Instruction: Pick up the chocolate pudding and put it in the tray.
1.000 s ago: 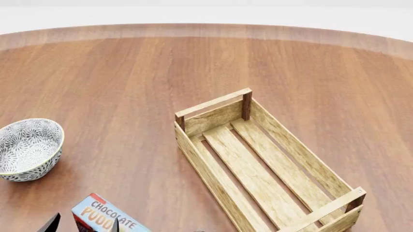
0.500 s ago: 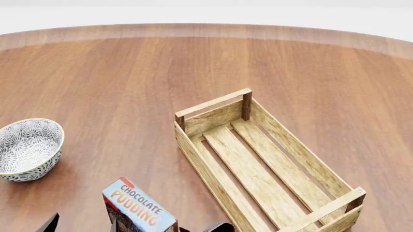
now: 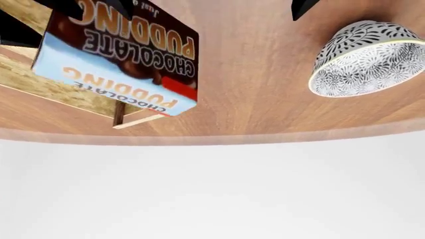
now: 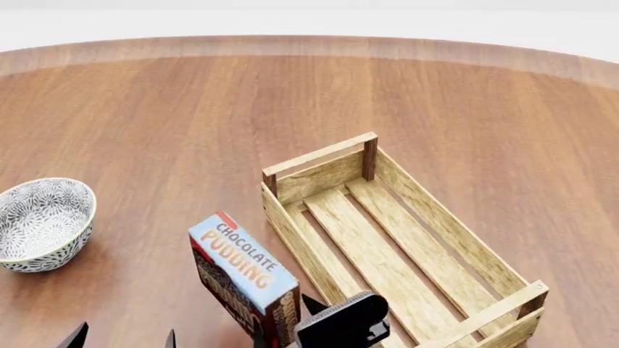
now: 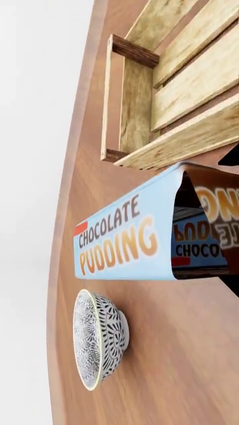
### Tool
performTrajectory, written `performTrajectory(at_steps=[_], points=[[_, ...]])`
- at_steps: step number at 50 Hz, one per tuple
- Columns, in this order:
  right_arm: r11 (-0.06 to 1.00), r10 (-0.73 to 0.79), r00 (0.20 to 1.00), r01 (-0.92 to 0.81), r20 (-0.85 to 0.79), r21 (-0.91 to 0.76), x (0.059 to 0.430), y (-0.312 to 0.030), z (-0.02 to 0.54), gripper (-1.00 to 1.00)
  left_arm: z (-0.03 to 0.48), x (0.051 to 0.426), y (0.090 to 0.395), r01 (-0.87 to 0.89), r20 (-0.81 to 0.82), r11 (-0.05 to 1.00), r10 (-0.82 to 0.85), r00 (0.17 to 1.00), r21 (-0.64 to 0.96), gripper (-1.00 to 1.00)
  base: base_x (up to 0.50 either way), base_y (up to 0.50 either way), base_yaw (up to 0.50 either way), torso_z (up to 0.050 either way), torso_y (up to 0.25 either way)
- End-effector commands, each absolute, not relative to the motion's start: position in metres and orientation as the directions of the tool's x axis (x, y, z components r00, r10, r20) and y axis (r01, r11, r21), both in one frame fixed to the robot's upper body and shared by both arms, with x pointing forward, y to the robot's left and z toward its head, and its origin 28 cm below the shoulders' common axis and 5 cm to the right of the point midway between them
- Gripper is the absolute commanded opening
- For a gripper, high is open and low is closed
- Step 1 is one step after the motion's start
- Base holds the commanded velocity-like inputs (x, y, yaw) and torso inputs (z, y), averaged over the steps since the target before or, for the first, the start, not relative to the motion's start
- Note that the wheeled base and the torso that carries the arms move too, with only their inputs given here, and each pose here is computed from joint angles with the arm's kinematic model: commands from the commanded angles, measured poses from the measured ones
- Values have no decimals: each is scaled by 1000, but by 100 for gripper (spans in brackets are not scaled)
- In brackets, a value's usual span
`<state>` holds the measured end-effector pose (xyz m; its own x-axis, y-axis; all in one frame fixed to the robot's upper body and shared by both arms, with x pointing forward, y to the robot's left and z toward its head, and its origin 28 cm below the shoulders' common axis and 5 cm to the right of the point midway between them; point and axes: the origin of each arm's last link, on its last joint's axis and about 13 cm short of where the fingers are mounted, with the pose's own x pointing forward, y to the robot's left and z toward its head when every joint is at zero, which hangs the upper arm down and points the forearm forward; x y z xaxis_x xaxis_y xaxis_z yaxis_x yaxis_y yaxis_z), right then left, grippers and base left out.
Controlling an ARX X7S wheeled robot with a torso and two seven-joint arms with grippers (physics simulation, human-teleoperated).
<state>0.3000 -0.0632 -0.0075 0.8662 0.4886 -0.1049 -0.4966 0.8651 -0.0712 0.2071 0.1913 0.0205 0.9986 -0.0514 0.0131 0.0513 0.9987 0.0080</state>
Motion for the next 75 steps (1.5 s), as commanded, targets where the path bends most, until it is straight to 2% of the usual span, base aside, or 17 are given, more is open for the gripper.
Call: performTrajectory(at_steps=[1, 25, 56, 75], points=[[881, 455, 888, -459, -64, -113, 308, -71, 15, -100, 17, 207, 192, 48, 6, 999, -48, 999, 3, 100, 0, 0, 0, 0, 0], [936, 338, 941, -339, -24, -96, 329, -99, 40, -100, 16, 209, 193, 41, 1, 999, -41, 999, 2, 100, 0, 0, 0, 0, 0], [990, 140, 989, -142, -56, -25, 340, -133, 13, -100, 12, 210, 194, 34, -3, 999, -34, 999, -4, 100, 0, 0, 0, 0, 0], [998, 56, 995, -58, -86, -21, 341, -138, 6, -100, 9, 210, 195, 32, -11, 999, -32, 999, -5, 100, 0, 0, 0, 0, 1]])
